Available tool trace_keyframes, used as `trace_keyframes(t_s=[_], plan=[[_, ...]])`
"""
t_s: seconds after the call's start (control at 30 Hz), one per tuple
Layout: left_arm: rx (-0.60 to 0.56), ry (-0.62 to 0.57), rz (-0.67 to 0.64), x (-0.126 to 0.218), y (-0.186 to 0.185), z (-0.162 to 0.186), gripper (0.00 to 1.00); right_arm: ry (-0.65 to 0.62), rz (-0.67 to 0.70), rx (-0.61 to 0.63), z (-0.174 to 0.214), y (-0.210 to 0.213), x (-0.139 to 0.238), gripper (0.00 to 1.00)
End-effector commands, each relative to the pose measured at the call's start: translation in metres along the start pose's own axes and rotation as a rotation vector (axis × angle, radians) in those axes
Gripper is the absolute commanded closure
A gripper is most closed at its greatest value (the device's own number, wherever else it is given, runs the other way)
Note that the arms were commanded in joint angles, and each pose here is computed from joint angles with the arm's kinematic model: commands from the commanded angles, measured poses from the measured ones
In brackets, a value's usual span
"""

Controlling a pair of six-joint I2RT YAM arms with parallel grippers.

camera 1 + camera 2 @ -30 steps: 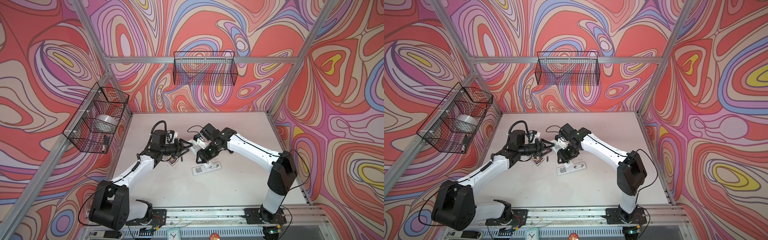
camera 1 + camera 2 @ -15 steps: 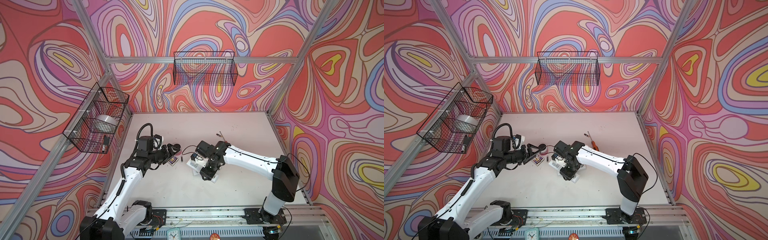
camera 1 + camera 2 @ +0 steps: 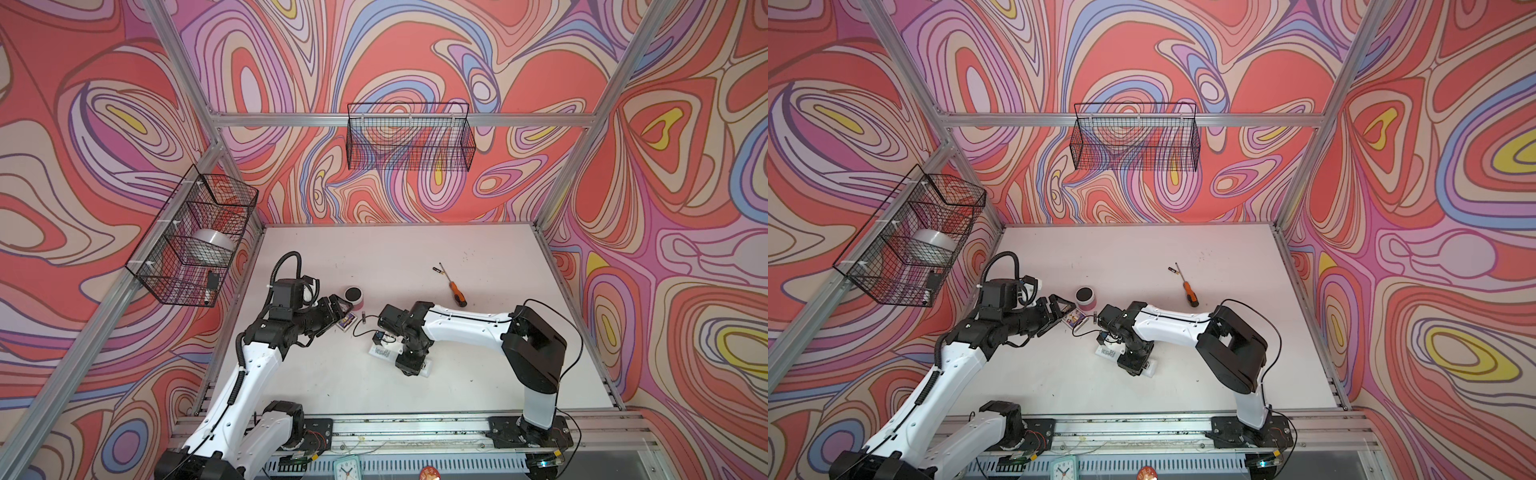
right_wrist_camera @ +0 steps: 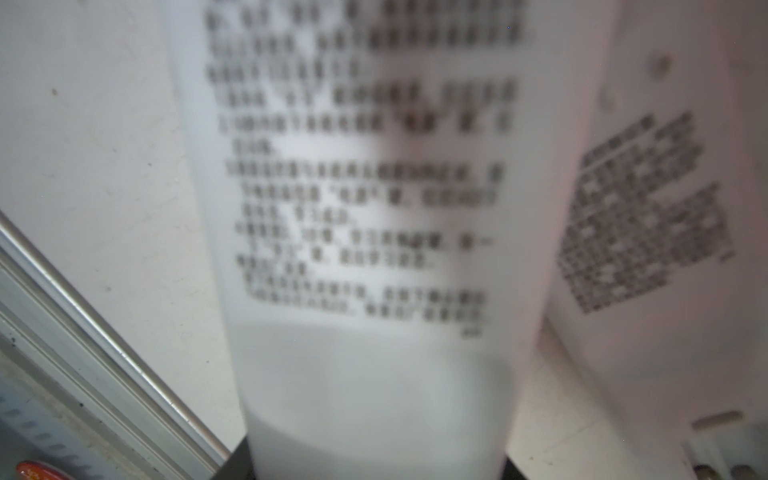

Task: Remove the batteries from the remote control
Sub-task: 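Lower the remote toward the table with the right gripper while the left arm withdraws, then open the right gripper to leave the remote on the table and rise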

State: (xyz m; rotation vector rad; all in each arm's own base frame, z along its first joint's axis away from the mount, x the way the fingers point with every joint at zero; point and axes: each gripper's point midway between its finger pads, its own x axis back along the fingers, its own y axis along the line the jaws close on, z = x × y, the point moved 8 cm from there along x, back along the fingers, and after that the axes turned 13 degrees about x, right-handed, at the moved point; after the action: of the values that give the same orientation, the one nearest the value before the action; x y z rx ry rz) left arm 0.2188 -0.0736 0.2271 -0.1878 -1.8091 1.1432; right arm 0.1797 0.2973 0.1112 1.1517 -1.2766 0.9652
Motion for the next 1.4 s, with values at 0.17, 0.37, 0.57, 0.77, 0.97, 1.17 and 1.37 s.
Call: trace_keyframes(t_s=[0.17,0.37,0.57,0.77,0.97,1.17,1.37], plan=[[0.007,-0.012,-0.043,-0.003,0.003,-0.005,0.25,0.024,0.01,0.051,0.0,0.001,-0.019,0.6],[0.019,-0.011,-0.039,-0.006,0.002,-0.008,0.24,0.066,0.052,0.042,0.008,-0.002,-0.027,0.49],[0.029,-0.01,-0.042,-0.007,0.004,-0.008,0.24,0.081,0.075,0.034,0.015,-0.003,-0.026,0.36],[0.042,-0.013,-0.036,-0.009,0.003,-0.01,0.24,0.075,0.105,0.001,0.015,-0.004,-0.016,0.32],[0.028,-0.015,-0.028,-0.008,0.0,-0.011,0.24,-0.166,0.208,-0.206,0.018,-0.014,0.059,0.16],[0.031,-0.008,0.013,-0.013,-0.004,-0.014,0.23,-0.356,0.237,-0.728,0.079,-0.087,0.116,0.01],[0.076,0.017,0.104,-0.02,-0.014,-0.019,0.23,-0.268,0.181,-1.032,0.122,-0.165,0.106,0.04]])
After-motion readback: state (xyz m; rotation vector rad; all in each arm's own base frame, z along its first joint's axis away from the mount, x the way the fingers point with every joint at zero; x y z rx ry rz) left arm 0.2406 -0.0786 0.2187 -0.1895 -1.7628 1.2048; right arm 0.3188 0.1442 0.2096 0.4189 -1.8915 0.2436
